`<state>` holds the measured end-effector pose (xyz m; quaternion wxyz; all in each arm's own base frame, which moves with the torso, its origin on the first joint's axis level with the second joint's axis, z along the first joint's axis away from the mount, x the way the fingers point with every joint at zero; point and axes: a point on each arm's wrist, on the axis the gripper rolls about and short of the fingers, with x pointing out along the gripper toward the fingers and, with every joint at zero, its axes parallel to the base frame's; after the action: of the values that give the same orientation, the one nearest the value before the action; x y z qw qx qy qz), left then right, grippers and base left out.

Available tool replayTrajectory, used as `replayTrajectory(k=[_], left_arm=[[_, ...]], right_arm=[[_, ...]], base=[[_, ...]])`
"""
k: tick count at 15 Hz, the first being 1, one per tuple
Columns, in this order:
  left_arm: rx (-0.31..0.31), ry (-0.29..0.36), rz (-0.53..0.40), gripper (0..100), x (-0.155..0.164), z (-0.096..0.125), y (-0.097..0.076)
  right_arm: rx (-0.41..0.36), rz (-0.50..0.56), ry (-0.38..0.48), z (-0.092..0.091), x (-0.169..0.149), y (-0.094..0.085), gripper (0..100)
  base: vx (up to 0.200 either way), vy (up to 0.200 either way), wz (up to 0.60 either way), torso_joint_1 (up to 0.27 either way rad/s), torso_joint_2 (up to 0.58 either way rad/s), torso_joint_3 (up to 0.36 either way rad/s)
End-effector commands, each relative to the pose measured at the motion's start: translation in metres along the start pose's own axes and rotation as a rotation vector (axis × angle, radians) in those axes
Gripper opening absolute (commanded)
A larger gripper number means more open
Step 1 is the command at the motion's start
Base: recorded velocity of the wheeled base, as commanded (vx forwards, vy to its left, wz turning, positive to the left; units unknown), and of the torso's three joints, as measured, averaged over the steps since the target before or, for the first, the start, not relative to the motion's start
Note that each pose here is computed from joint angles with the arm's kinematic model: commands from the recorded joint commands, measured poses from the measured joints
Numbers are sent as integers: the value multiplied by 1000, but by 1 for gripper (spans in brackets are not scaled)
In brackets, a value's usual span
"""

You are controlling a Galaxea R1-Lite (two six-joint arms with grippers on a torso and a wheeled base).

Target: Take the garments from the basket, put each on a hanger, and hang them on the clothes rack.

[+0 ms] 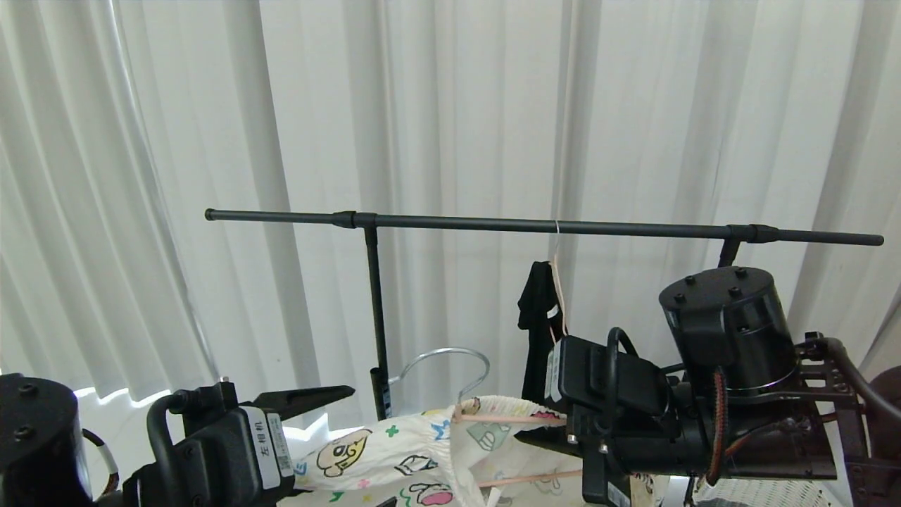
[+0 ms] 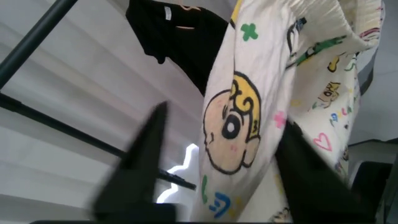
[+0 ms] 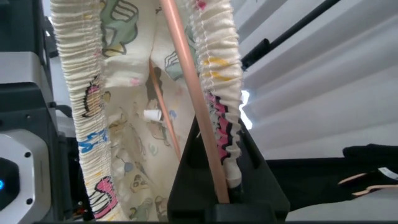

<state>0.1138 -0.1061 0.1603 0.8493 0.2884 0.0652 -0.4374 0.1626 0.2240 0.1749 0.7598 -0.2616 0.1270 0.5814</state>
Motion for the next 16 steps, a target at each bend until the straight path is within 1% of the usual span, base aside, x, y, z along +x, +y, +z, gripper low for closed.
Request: replayTrajectory(k=[1,3,4,6,8,10,11,12,14,16], left_arm=[[-7,5,16,100,-4,-3,0],[-17,22,29,100,-10,-11,-2],[-36,49,59,100,-13,-19,0],[-92,125,147,100,-22,-38,6],[-127,181,191,100,-26,-51,7],[-154,239,188,100,-26,-63,4],[-175,283,186,100,-22,-69,6],[-189,305,185,100,-18,-71,9],[-190,311,181,100,-13,-69,14],[-186,314,163,100,-9,-69,14]], right_arm=[[-2,-38,-5,-3,-11,-7,0],[7,-69,5,-11,-22,-11,0],[14,-86,15,-17,-28,-12,0],[24,-118,29,-27,-43,-13,0],[34,-143,27,-32,-53,-14,0],[38,-157,21,-32,-57,-15,0],[35,-160,13,-31,-59,-14,0],[32,-163,6,-30,-61,-14,0],[25,-165,-5,-28,-64,-13,0],[21,-162,-14,-26,-65,-12,0]], base=[[0,0,0,0,0,0],[0,0,0,0,0,0],[0,0,0,0,0,0],[0,0,0,0,0,0],[0,0,0,0,0,0],[0,0,0,0,0,0],[0,0,0,0,0,0],[0,0,0,0,0,0],[0,0,0,0,0,0],[0,0,0,0,0,0]])
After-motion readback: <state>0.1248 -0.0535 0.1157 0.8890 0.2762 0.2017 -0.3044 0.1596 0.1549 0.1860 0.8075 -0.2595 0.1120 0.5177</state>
